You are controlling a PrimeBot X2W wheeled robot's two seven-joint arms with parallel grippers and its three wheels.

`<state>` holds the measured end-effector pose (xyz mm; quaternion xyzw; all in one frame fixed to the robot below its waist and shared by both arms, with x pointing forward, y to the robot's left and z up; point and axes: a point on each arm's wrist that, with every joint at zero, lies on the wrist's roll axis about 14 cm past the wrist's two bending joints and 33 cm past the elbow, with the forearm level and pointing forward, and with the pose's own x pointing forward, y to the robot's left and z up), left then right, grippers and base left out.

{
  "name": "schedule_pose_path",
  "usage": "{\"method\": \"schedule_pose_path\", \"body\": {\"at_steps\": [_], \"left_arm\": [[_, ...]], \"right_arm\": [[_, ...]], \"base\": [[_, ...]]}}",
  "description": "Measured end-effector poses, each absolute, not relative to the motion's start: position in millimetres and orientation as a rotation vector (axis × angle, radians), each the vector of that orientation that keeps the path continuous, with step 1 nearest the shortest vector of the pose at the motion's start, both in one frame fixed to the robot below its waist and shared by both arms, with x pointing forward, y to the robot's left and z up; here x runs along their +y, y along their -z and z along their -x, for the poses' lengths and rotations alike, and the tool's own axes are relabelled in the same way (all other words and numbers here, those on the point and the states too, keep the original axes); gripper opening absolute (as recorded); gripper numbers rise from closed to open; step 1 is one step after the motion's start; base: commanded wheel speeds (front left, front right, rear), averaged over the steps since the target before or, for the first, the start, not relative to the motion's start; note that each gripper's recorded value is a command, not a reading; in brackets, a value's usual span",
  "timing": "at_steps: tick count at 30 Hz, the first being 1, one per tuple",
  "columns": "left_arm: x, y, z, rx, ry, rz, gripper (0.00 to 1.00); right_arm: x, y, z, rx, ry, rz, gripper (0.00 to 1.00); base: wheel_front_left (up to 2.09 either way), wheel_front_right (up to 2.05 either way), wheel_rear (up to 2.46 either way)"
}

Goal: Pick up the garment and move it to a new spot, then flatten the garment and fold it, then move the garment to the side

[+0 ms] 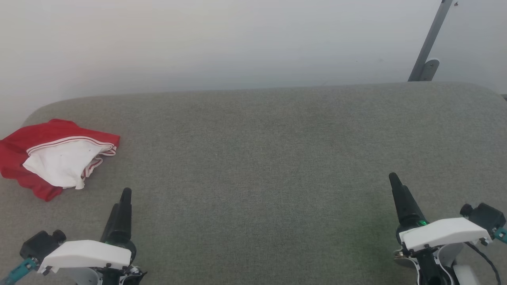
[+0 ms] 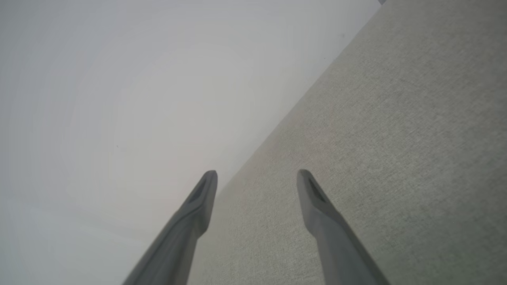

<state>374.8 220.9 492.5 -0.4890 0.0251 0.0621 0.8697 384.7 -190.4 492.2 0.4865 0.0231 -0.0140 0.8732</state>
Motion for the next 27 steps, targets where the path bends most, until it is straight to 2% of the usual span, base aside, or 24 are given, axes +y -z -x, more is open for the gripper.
{"method": "schedule_pose_path", "body": {"at_steps": [9, 27], "left_arm": [[235.1, -496.7, -372.7, 0.024, -0.151, 0.811, 1.0], [256.5, -508.1, -367.6, -0.052, -0.176, 0.588, 1.0]], "right_arm": [[-193.2, -497.9, -386.8, 0.047, 0.01, -0.822, 1.0], [-201.4, -505.0, -385.9, 0.025, 0.002, -0.592, 1.0]], "base": [[0.0, 0.0, 0.0], [0.0, 0.0, 0.0]]}}
